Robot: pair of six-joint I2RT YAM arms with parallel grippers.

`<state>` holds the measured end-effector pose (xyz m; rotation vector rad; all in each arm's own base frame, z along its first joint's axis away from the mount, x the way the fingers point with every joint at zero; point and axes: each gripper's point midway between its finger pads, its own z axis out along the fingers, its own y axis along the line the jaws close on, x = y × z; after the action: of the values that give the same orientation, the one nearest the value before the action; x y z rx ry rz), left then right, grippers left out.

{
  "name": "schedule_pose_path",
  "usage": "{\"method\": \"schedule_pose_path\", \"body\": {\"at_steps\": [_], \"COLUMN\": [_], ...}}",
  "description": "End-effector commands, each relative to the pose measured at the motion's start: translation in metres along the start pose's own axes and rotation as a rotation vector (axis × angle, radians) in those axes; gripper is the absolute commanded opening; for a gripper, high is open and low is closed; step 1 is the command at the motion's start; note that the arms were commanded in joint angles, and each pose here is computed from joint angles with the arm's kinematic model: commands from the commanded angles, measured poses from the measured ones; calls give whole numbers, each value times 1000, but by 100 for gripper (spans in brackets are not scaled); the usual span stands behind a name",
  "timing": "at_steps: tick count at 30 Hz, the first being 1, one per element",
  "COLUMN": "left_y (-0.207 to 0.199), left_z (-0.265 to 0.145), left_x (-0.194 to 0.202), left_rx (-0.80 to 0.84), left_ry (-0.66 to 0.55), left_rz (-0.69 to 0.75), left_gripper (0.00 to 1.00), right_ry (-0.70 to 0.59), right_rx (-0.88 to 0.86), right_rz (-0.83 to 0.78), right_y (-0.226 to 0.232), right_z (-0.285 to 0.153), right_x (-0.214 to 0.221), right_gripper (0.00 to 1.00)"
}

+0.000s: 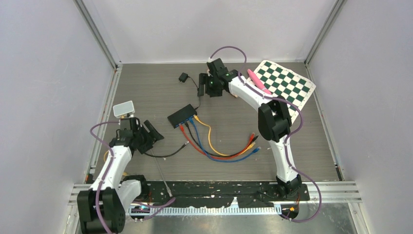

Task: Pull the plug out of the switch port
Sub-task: Move the switch port to the center of the board.

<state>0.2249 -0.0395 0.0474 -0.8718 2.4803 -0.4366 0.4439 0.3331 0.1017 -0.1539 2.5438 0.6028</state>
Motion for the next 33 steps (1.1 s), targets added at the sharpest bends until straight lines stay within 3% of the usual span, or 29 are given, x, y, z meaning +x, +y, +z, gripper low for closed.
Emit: {"method": "schedule_pose_path", "body": {"at_steps": [1,8,17,27,33], "left_y": [-51,-62,-58,-58,-57], "left_z": [-22,-40,-41,-38,-34], "left_x": [-12,-8,-4,-4,0], "left_rx": [278,351,335,327,322], "left_ry": [-78,-96,-90,-74,-50], "left_rz": [162,220,232,234,247], "left_gripper": [76,77,77,77,77], "right_ry": [-100,-145,-229,-137,-109], "right_rx": [-9,31,77,18,25], "right_rz": [16,32,10,4,-3], "right_y": [9,4,-7,-2,-2], "right_z": [11,56,74,98,94], "right_x": [-42,-66,-83,-57,-48], "right_gripper": [71,66,60,50,38]}}
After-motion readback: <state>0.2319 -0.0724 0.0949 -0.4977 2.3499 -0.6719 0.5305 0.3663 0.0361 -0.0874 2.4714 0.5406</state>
